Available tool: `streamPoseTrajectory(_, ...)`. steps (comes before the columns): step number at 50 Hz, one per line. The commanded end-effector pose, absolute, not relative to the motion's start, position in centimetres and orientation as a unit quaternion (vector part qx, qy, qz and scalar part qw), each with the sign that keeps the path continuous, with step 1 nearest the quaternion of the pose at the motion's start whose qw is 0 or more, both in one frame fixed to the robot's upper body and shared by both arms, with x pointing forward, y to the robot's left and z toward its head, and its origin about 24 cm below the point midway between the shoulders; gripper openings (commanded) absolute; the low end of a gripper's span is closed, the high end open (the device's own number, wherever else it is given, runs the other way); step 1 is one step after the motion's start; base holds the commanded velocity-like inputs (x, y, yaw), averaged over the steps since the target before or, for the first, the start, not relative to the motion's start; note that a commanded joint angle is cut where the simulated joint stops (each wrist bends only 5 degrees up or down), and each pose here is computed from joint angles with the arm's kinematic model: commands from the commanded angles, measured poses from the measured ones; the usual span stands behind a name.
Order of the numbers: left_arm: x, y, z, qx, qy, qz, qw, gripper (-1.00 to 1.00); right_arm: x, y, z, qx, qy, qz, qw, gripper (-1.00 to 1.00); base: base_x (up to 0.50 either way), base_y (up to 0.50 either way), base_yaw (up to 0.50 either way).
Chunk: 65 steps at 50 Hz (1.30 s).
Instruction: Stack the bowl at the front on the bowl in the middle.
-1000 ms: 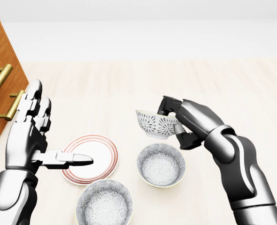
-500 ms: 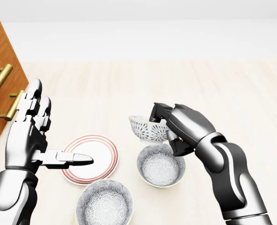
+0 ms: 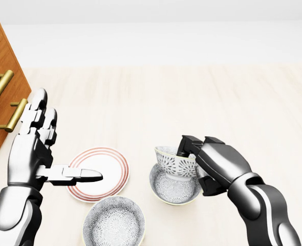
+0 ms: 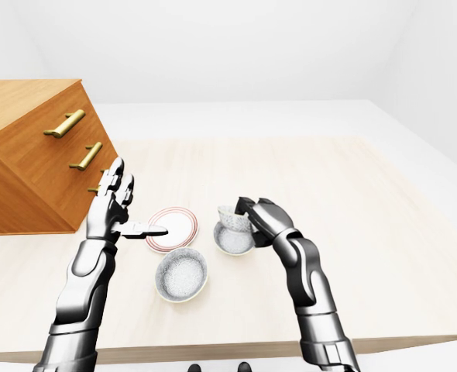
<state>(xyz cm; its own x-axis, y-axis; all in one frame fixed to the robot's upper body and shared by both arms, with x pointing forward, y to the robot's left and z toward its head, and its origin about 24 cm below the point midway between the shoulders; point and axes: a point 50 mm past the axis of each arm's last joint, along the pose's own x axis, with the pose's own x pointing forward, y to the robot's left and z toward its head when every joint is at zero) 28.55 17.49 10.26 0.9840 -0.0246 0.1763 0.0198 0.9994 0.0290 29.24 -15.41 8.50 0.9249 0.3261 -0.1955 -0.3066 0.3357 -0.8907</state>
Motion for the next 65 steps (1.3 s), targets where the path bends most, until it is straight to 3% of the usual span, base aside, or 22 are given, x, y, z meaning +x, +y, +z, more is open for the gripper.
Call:
streamPoseTrajectory(1,28.5,17.5,10.1,0.013,-0.085,-0.012,0.996,1.00,28.4,-15.4,8.4,-0.517,-0.013,0.202,0.832,-1.00,0.00,0.00,0.00)
streamPoseTrajectory(23,28.4,17.5,10.0,0.012,-0.083,-0.011,0.996,1.00,27.7,-15.8,7.7,-0.525,0.004,0.205,0.826,-0.98,0.00,0.00,0.00)
streamPoseTrajectory(24,28.4,17.4,10.0,0.012,-0.083,-0.011,0.996,1.00,27.6,-16.0,7.7,-0.529,0.007,0.204,0.823,0.33,0.00,0.00,0.00)
streamPoseTrajectory(25,28.4,17.4,9.9,0.013,-0.083,-0.011,0.996,1.00,27.5,-16.0,7.7,-0.525,0.006,0.206,0.826,1.00,0.00,0.00,0.00)
streamPoseTrajectory(45,28.4,17.5,9.7,0.011,-0.078,-0.010,0.997,1.00,27.6,-15.5,8.4,-0.517,-0.010,0.209,0.830,1.00,0.00,0.00,0.00)
streamPoseTrajectory(48,28.3,17.5,9.8,0.012,-0.081,-0.010,0.997,1.00,28.9,-15.7,10.4,-0.506,-0.042,0.193,0.840,1.00,0.00,0.00,0.00)
streamPoseTrajectory(52,28.3,17.6,10.2,0.013,-0.088,-0.010,0.996,1.00,30.4,-14.0,16.3,-0.435,-0.154,0.224,0.858,1.00,0.00,0.00,0.00)
streamPoseTrajectory(58,28.1,17.6,11.8,0.019,-0.122,-0.011,0.992,1.00,29.0,-13.9,21.7,-0.361,-0.282,0.227,0.860,1.00,0.00,0.00,0.00)
streamPoseTrajectory(65,27.6,17.6,14.3,0.028,-0.176,-0.012,0.984,1.00,26.2,-15.8,23.3,-0.273,-0.364,0.166,0.875,1.00,0.00,0.00,0.00)
